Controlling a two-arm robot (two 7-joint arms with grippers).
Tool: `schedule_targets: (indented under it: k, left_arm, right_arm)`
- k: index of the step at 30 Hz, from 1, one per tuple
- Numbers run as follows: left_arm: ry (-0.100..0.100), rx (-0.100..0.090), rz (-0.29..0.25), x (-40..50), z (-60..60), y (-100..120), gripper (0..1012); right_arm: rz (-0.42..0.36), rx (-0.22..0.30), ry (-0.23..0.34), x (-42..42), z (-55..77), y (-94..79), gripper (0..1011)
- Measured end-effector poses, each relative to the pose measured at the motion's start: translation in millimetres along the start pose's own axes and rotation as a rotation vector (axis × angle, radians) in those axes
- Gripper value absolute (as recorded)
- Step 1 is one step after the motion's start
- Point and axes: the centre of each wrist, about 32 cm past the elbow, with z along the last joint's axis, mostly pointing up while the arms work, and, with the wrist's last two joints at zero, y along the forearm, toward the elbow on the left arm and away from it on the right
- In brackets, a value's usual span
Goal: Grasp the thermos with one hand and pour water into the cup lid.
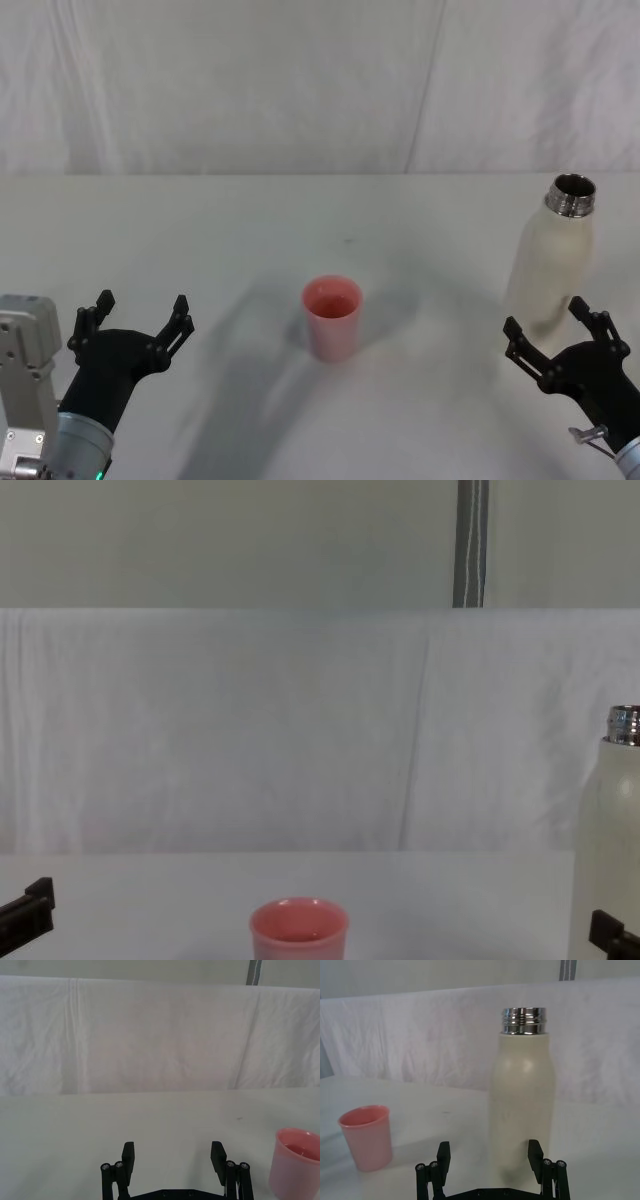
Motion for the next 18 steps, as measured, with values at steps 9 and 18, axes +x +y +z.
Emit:
schedule_targets:
  k: [9, 18]
  left_arm:
    - [0.000, 0.000, 0.000, 0.0, 0.0, 0.0, 1001]
    - [0.000, 0.000, 0.000, 0.0, 0.0, 0.0, 1001]
  right_arm:
    - [0.013, -0.003, 0.008, -7.7, -3.0, -0.2, 1000]
    - [0.020, -0.004, 0.017, -13.2, -5.3, 0.5, 1000]
